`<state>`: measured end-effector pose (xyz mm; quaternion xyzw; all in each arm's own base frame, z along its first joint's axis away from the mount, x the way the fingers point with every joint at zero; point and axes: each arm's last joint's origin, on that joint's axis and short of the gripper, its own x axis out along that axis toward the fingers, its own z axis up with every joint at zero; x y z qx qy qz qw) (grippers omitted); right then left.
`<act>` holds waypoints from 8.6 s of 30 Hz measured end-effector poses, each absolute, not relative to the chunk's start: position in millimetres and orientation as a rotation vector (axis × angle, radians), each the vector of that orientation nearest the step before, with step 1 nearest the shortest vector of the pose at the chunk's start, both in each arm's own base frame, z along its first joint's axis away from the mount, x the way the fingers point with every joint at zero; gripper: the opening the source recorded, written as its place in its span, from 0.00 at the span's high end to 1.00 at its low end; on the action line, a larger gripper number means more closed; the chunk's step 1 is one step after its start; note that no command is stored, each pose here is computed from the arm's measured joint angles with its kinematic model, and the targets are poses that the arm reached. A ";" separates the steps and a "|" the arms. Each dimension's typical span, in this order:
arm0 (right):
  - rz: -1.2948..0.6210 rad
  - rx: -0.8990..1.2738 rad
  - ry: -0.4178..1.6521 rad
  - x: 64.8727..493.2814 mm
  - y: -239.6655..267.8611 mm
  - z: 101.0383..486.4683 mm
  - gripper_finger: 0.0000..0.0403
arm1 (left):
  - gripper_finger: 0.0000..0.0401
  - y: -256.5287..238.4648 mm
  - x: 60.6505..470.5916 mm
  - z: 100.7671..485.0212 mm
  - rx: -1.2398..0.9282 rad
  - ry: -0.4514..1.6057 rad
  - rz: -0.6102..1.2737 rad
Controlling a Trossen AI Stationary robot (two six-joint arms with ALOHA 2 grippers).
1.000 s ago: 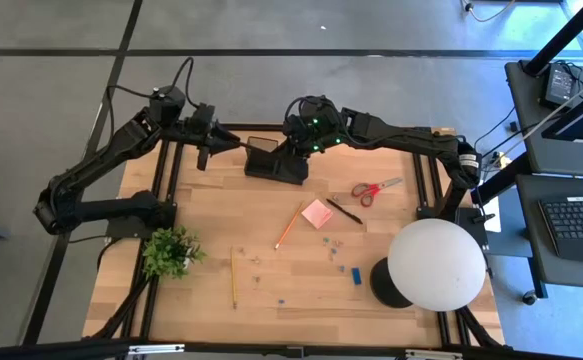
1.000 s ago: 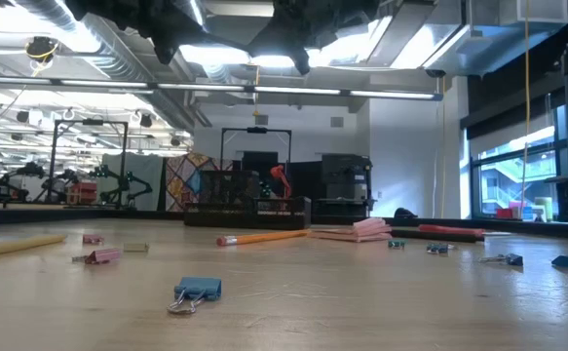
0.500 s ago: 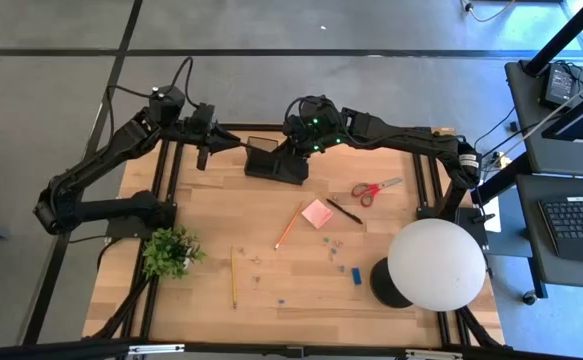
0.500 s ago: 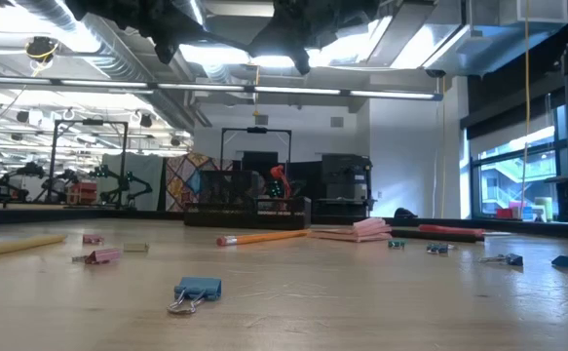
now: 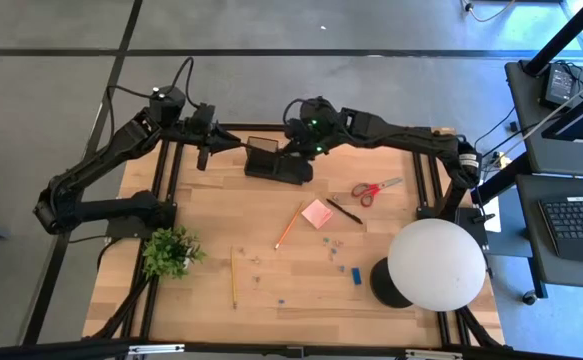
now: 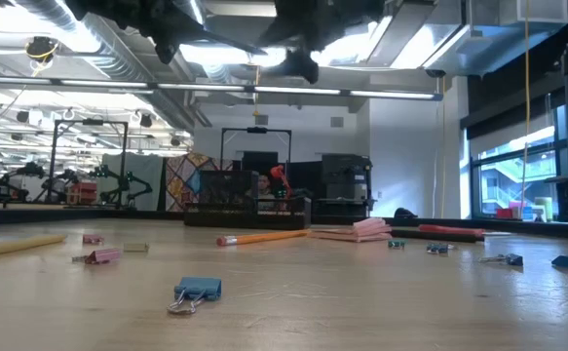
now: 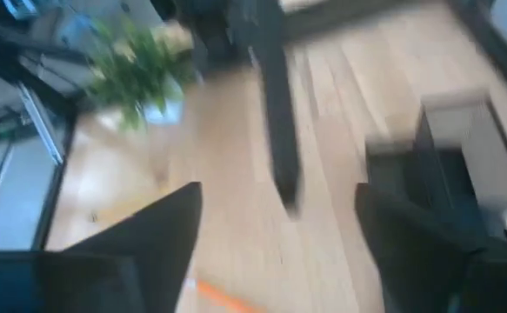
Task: Pick and place office supplies into organizer
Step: Put the black pen into the black desk organizer, then put the orange pencil into the black desk organizer
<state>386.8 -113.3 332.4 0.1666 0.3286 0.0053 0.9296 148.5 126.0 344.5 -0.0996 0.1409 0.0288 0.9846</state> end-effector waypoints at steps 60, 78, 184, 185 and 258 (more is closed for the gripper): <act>-0.256 0.435 1.010 347.5 -146.6 310.1 0.10 | 0.88 220.2 252.5 274.0 -0.201 1.227 0.358; -0.255 0.435 1.008 347.6 -146.6 310.3 0.10 | 0.68 215.1 247.8 277.4 -0.244 1.259 0.369; -0.165 0.005 0.749 228.5 -58.0 286.4 0.10 | 0.67 -44.6 375.0 200.5 -0.816 1.334 0.550; -0.165 0.005 0.747 228.5 -58.0 286.5 0.10 | 0.67 -45.3 375.8 199.8 -0.817 1.332 0.548; -0.165 -0.005 0.721 230.5 -58.5 288.3 0.10 | 0.91 -18.3 365.7 134.7 -0.744 1.755 0.664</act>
